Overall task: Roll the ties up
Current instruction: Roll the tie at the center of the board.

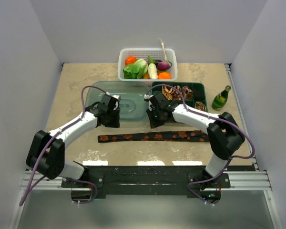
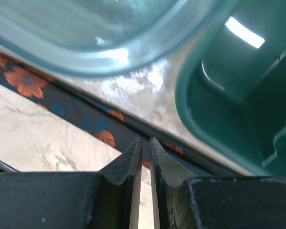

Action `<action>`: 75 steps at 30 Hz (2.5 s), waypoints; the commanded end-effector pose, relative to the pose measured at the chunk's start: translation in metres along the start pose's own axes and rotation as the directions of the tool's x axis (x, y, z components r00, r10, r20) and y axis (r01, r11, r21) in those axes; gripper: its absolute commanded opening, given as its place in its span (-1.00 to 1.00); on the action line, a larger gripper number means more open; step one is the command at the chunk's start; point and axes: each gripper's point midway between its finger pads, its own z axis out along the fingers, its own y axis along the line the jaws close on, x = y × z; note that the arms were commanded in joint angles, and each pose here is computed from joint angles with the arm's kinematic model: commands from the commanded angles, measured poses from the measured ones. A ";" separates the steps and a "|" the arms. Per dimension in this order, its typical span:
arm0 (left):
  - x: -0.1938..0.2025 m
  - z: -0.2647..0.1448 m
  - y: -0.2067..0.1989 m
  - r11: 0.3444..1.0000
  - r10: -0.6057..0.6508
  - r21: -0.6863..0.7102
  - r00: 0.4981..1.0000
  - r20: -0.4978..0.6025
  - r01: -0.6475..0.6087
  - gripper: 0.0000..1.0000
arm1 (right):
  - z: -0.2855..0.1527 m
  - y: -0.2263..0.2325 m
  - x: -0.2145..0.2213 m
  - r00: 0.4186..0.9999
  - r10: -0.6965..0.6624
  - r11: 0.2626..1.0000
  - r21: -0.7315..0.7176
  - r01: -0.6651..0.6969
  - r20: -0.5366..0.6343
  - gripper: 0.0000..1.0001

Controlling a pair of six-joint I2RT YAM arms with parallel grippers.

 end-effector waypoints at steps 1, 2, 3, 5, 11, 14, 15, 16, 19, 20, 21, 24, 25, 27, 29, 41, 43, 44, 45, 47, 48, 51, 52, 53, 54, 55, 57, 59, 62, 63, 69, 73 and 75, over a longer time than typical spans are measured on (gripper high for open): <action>-0.025 0.016 -0.026 0.994 -0.020 0.107 0.998 0.066 0.013 -0.37 | 0.004 0.017 -0.033 0.997 -0.014 0.998 -0.055 0.018 0.075 -0.69; -0.029 0.018 -0.029 0.993 -0.021 0.118 0.997 0.077 0.012 -0.37 | 0.005 0.017 -0.035 0.997 -0.014 0.998 -0.054 0.018 0.076 -0.70; -0.029 0.022 -0.031 0.993 -0.019 0.121 0.997 0.071 0.010 -0.37 | 0.005 0.019 -0.039 0.996 -0.013 0.998 -0.059 0.018 0.086 -0.69; -0.038 0.024 -0.035 0.991 -0.021 0.135 0.996 0.083 0.010 -0.37 | 0.007 0.020 -0.041 0.996 -0.011 0.998 -0.062 0.017 0.085 -0.70; -0.045 0.032 -0.038 0.992 -0.024 0.129 0.995 0.092 0.012 -0.32 | 0.007 0.022 -0.041 0.996 -0.021 0.997 -0.066 0.027 0.092 -0.70; -0.047 0.026 -0.040 0.989 -0.034 0.147 0.993 0.109 0.018 -0.31 | 0.006 0.022 -0.039 0.996 -0.025 0.997 -0.068 0.031 0.090 -0.70; -0.050 0.018 -0.042 0.987 -0.038 0.159 0.991 0.132 0.017 -0.29 | 0.005 0.025 -0.039 0.995 -0.033 0.997 -0.073 0.040 0.094 -0.70; -0.047 0.016 -0.040 0.987 -0.037 0.161 0.990 0.135 0.015 -0.28 | 0.005 0.027 -0.039 0.994 -0.040 0.996 -0.077 0.048 0.099 -0.70; -0.042 0.001 -0.039 0.983 -0.055 0.182 0.985 0.164 0.024 -0.21 | 0.007 0.035 -0.036 0.992 -0.077 0.994 -0.074 0.084 0.103 -0.70; -0.041 -0.003 -0.040 0.980 -0.060 0.196 0.983 0.175 0.025 -0.21 | 0.009 0.032 -0.037 0.991 -0.084 0.995 -0.049 0.090 0.104 -0.70; -0.035 -0.010 -0.039 0.977 -0.068 0.211 0.980 0.187 0.027 -0.19 | 0.011 0.032 -0.033 0.991 -0.094 0.995 -0.034 0.098 0.091 -0.70; -0.024 -0.021 -0.039 0.968 -0.105 0.247 0.974 0.201 0.054 -0.17 | 0.017 0.020 -0.022 0.993 -0.107 0.994 0.030 0.106 0.051 -0.71; -0.021 -0.023 -0.041 0.962 -0.124 0.264 0.972 0.197 0.069 -0.17 | 0.014 0.016 -0.021 0.994 -0.097 0.994 0.052 0.094 0.059 -0.71; -0.010 -0.027 -0.040 0.955 -0.138 0.285 0.970 0.198 0.077 -0.22 | 0.013 0.008 -0.010 0.996 -0.084 0.993 0.083 0.081 0.043 -0.72; -0.004 -0.028 -0.043 0.946 -0.154 0.312 0.968 0.197 0.087 -0.31 | 0.007 0.000 -0.003 0.997 -0.059 0.992 0.117 0.053 0.051 -0.74; 0.015 0.014 -0.066 0.926 -0.179 0.361 0.969 0.170 0.108 -1.00 | 0.002 -0.035 0.028 0.999 0.019 0.963 0.268 -0.030 0.044 -0.77; 0.017 0.023 -0.067 0.933 -0.176 0.342 0.971 0.159 0.113 -1.00 | 0.003 -0.036 0.033 0.999 0.021 0.962 0.271 -0.029 0.033 -0.78; 0.020 0.026 -0.067 0.934 -0.171 0.338 0.973 0.152 0.112 -1.00 | 0.004 -0.037 0.038 0.999 0.022 0.961 0.274 -0.027 0.024 -0.78; 0.024 0.031 -0.066 0.938 -0.168 0.327 0.976 0.141 0.114 -1.00 | 0.004 -0.039 0.040 1.000 0.022 0.960 0.279 -0.025 0.017 -0.78; 0.027 0.037 -0.063 0.946 -0.164 0.303 0.978 0.133 0.117 -1.00 | 0.006 -0.042 0.047 1.000 0.022 0.958 0.287 -0.021 -0.003 -0.78; 0.030 0.039 -0.062 0.949 -0.157 0.295 0.979 0.127 0.114 -1.00 | 0.005 -0.043 0.049 1.000 0.024 0.956 0.292 -0.021 -0.005 -0.79; 0.040 0.044 -0.056 0.956 -0.149 0.269 0.982 0.114 0.114 -1.00 | 0.005 -0.046 0.058 0.999 0.032 0.954 0.299 -0.024 -0.022 -0.80; 0.042 0.045 -0.056 0.957 -0.150 0.267 0.983 0.109 0.116 -1.00 | 0.005 -0.046 0.060 0.999 0.035 0.954 0.299 -0.026 -0.027 -0.80; 0.045 0.045 -0.056 0.957 -0.147 0.268 0.984 0.105 0.114 -1.00 | 0.005 -0.048 0.065 0.999 0.036 0.953 0.303 -0.023 -0.038 -0.80; 0.049 0.046 -0.055 0.956 -0.149 0.268 0.984 0.097 0.118 -1.00 | 0.004 -0.050 0.069 0.998 0.041 0.950 0.310 -0.024 -0.049 -0.80; 0.051 0.045 -0.056 0.956 -0.149 0.269 0.984 0.094 0.119 -1.00 | 0.003 -0.050 0.071 0.997 0.046 0.950 0.312 -0.026 -0.055 -0.80; 0.057 0.044 -0.057 0.955 -0.147 0.273 0.985 0.087 0.118 -1.00 | -0.001 -0.049 0.076 0.997 0.046 0.952 0.305 -0.024 -0.067 -0.80; 0.062 0.043 -0.058 0.954 -0.144 0.276 0.986 0.084 0.116 -1.00 | -0.003 -0.048 0.082 0.996 0.053 0.955 0.294 -0.028 -0.077 -0.81; 0.071 0.041 -0.057 0.955 -0.147 0.271 0.986 0.073 0.122 -1.00 | -0.007 -0.045 0.091 0.993 0.067 0.961 0.274 -0.038 -0.097 -0.82; 0.076 0.041 -0.056 0.954 -0.151 0.269 0.987 0.064 0.128 -1.00 | -0.009 -0.043 0.092 0.993 0.073 0.964 0.263 -0.045 -0.096 -0.82; 0.084 0.032 -0.060 0.949 -0.159 0.286 0.985 0.072 0.132 -1.00 | -0.013 -0.048 0.101 0.992 0.087 0.958 0.280 -0.057 -0.096 -0.83; 0.071 0.025 -0.063 0.947 -0.161 0.299 0.980 0.119 0.119 -0.97 | -0.020 -0.048 0.085 0.995 0.090 0.954 0.291 -0.075 -0.037 -0.83; 0.056 0.014 -0.070 0.939 -0.173 0.323 0.972 0.159 0.114 -0.70 | -0.027 -0.042 0.067 0.996 0.085 0.957 0.278 -0.085 0.011 -0.81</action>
